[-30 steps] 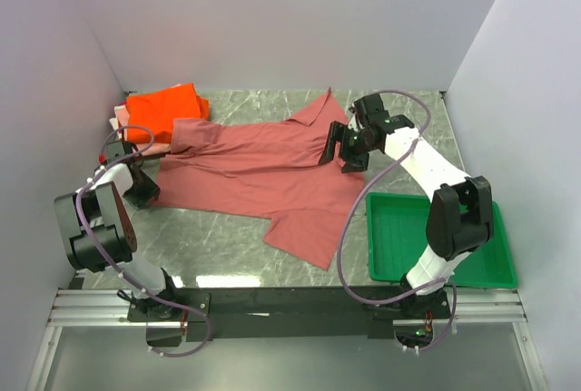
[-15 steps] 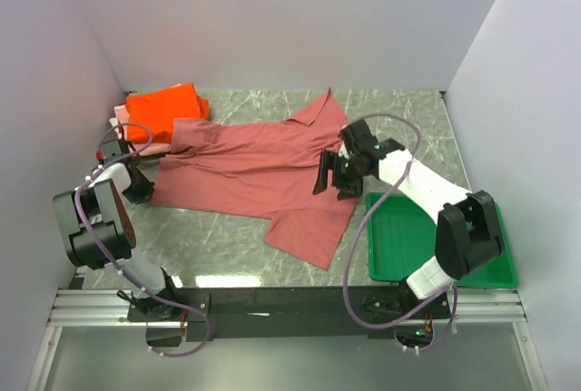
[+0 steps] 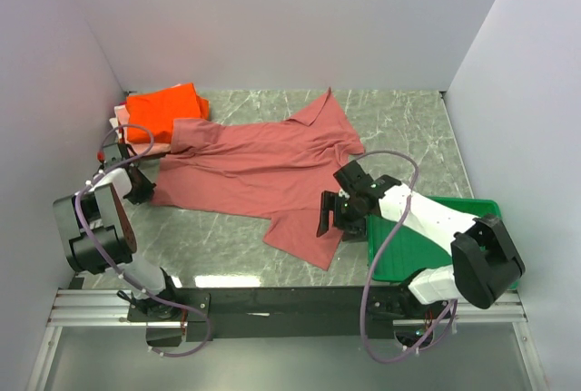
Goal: Fold and stack the t-shirts
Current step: Fold the tshirt
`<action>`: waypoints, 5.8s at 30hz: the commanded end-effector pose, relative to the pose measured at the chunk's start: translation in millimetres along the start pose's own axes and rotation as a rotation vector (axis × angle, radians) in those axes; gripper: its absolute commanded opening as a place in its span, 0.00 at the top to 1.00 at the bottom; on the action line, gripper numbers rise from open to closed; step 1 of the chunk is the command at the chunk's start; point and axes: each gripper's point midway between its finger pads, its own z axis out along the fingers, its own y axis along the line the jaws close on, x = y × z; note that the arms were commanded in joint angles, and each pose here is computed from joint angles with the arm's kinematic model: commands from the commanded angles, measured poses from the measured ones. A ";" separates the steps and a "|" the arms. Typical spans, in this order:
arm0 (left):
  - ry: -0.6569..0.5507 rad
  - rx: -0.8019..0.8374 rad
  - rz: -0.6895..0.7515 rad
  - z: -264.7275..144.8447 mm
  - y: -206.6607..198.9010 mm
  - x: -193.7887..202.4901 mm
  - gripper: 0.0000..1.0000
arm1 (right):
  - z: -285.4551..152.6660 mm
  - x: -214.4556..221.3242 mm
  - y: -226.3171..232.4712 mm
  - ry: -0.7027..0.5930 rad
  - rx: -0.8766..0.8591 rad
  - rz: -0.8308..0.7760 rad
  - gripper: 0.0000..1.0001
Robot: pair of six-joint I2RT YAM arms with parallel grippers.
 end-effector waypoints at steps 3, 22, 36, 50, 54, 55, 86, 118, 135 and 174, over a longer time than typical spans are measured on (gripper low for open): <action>0.096 -0.056 -0.002 -5.2 19.0 33.9 0.85 | 0.7 11.3 5.5 -0.032 -0.009 0.020 0.21; 0.011 -0.057 -0.033 -25.9 21.1 19.1 0.68 | 36.9 60.1 -0.1 0.072 0.093 -0.089 0.50; -0.021 -0.047 -0.044 -35.8 21.4 10.6 0.67 | 60.7 86.2 -17.6 0.152 0.159 -0.103 0.74; -0.027 -0.051 -0.073 -49.4 22.2 10.9 0.43 | 43.4 81.8 -14.4 0.110 0.168 -0.089 1.00; 0.005 -0.030 -0.074 -42.8 19.4 19.4 0.44 | 41.8 81.4 -15.7 0.104 0.169 -0.096 1.00; 0.008 -0.032 -0.077 -42.0 19.8 20.6 0.45 | 41.5 81.2 -15.9 0.103 0.170 -0.098 1.00; 0.035 -0.021 -0.051 -9.0 10.9 10.3 0.56 | 50.1 82.8 -10.6 0.153 0.170 -0.120 1.00; 0.046 0.021 -0.030 -40.8 7.4 22.4 1.00 | 49.5 82.7 -11.4 0.145 0.170 -0.118 1.00; 0.023 0.016 -0.041 -59.2 8.8 19.5 0.82 | 41.8 84.5 -11.9 0.129 0.146 -0.112 1.00; 0.096 -0.102 -0.008 -7.1 19.0 40.5 0.73 | 42.3 88.5 -13.8 0.140 0.147 -0.094 1.00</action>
